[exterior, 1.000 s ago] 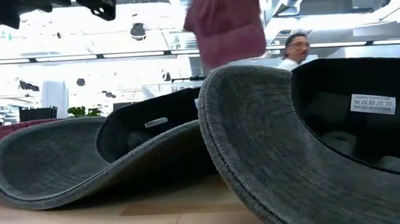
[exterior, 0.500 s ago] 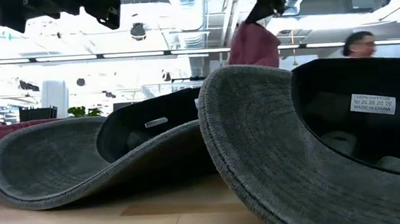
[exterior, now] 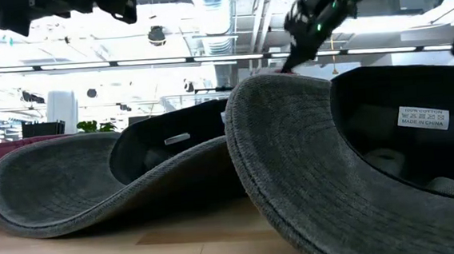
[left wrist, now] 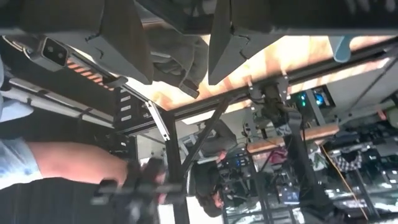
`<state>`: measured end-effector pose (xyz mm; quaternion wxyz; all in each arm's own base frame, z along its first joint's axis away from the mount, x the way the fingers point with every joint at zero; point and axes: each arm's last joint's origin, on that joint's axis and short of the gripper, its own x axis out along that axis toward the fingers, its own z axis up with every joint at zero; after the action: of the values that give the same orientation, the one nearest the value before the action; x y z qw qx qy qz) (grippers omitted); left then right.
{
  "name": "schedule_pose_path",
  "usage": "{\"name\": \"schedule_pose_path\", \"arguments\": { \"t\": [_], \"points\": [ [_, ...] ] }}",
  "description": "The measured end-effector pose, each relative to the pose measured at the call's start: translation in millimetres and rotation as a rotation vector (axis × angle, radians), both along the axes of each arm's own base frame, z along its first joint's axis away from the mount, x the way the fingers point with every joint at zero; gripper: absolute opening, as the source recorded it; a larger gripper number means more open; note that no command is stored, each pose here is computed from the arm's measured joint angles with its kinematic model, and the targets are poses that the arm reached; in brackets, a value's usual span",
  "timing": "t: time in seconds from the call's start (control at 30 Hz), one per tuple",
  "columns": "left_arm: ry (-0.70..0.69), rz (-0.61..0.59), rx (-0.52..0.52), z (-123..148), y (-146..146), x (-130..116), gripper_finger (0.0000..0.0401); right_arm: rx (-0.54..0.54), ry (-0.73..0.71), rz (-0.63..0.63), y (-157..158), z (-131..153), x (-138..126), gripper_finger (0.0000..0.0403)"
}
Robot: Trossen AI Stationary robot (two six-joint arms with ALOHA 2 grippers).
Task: Pick & Place hat
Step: Put the right red cap into the blue bin, then put the red cap into the blue bin
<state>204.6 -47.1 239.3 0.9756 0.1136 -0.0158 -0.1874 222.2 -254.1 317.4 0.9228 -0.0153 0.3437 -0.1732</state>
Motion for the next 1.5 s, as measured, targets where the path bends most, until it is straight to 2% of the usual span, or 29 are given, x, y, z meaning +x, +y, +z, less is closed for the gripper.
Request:
{"name": "schedule_pose_path", "arguments": {
  "t": [0.17, 0.33, 0.6, 0.73, 0.8, 1.0, 1.13, 1.23, 1.37, 1.4, 1.47, 1.5],
  "points": [
    [-0.033, 0.000, 0.001, 2.9, 0.0, 0.0, 0.0154, 0.081, 0.063, -0.064, -31.2, -35.0, -4.3, 0.0000],
    [-0.040, 0.000, 0.000, 3.7, 0.0, 0.0, 0.0154, 0.119, 0.104, -0.066, -42.2, -56.0, -1.8, 0.0000],
    [-0.044, 0.000, -0.001, 4.0, 0.0, 0.0, 0.0154, 0.108, 0.107, -0.058, -37.8, -52.1, 0.2, 0.0001],
    [-0.044, 0.000, -0.001, 4.1, 0.0, 0.0, 0.0154, 0.100, 0.102, -0.049, -29.1, -41.5, -1.3, 0.0023],
    [-0.045, 0.000, -0.001, 4.1, 0.0, 0.0, 0.0154, 0.094, 0.117, -0.062, -23.2, -34.7, -4.6, 0.0045],
    [-0.048, 0.000, -0.003, 4.4, 0.0, 0.0, 0.0154, 0.034, 0.178, -0.213, -5.7, -7.3, -23.6, 0.0111],
    [-0.001, -0.019, -0.086, 3.0, -0.7, 0.2, 0.0154, -0.042, 0.130, -0.287, 10.3, 22.2, -40.3, 0.0134],
    [0.014, -0.020, -0.106, 2.3, -0.7, 0.2, 0.0154, -0.200, 0.087, -0.439, 28.3, 55.3, -59.3, 0.0131],
    [-0.003, -0.019, -0.065, 2.3, -0.6, 0.2, 0.0154, -0.479, -0.116, -0.853, 58.6, 111.1, -92.9, 0.0109],
    [-0.006, -0.019, -0.057, 2.3, -0.6, 0.2, 0.0154, -0.525, -0.168, -0.905, 66.5, 121.6, -99.7, 0.0103],
    [-0.007, -0.019, -0.054, 2.3, -0.6, 0.2, 0.0154, -0.529, -0.220, -0.862, 79.9, 135.2, -110.1, 0.0092],
    [-0.007, -0.019, -0.055, 2.3, -0.6, 0.2, 0.0154, -0.466, -0.243, -0.793, 85.0, 139.2, -113.5, 0.0087]
  ]
}}
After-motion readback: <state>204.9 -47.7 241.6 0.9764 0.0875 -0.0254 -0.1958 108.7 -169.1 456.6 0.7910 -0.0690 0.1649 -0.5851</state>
